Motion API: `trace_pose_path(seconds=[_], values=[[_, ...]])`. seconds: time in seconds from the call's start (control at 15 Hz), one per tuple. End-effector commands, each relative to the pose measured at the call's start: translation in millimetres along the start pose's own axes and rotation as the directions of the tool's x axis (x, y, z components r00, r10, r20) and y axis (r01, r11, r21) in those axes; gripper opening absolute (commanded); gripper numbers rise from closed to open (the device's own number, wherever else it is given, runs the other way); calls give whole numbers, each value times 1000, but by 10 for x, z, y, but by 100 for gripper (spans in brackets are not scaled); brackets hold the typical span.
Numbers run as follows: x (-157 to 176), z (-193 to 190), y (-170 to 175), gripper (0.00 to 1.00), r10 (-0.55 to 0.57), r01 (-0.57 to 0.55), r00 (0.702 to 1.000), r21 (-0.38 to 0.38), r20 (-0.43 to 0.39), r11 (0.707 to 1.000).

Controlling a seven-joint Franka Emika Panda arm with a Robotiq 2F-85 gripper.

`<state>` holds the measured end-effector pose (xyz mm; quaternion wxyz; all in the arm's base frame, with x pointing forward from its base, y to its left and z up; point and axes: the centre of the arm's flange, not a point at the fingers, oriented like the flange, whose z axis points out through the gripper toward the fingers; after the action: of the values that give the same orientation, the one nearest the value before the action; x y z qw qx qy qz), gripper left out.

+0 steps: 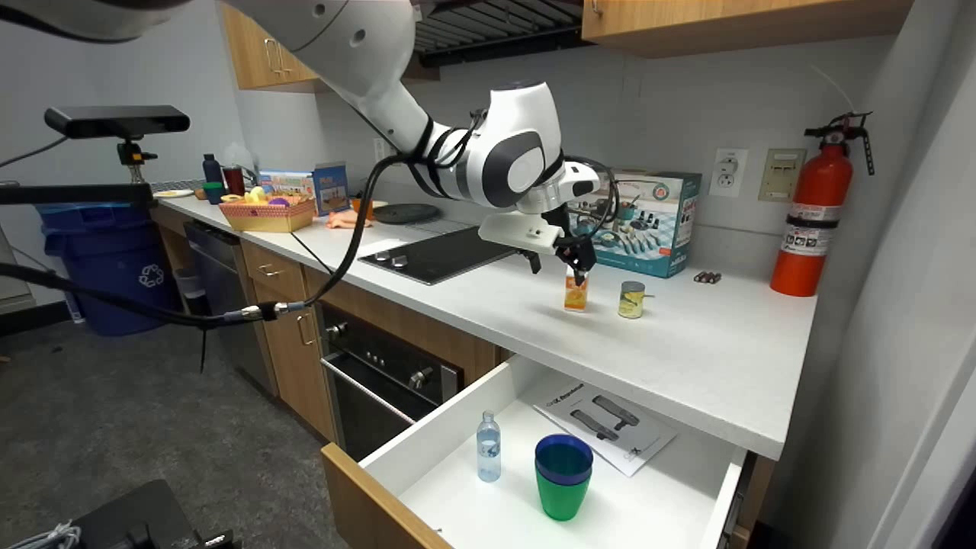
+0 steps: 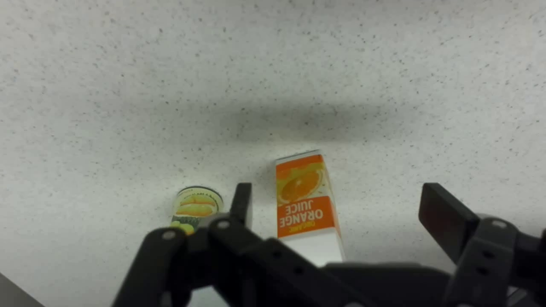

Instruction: Put the orange bottle in the drawer

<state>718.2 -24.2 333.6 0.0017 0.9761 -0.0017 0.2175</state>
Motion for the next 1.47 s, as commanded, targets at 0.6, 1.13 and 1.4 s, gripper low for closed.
trace_pose_path(seconds=[0.6,1.13,1.4], values=[[410,154,223,100,-56,63,993,67,-101,996],[285,175,57,100,-110,116,990,60,-86,991],[266,194,50,100,-111,116,991,61,-81,991]])
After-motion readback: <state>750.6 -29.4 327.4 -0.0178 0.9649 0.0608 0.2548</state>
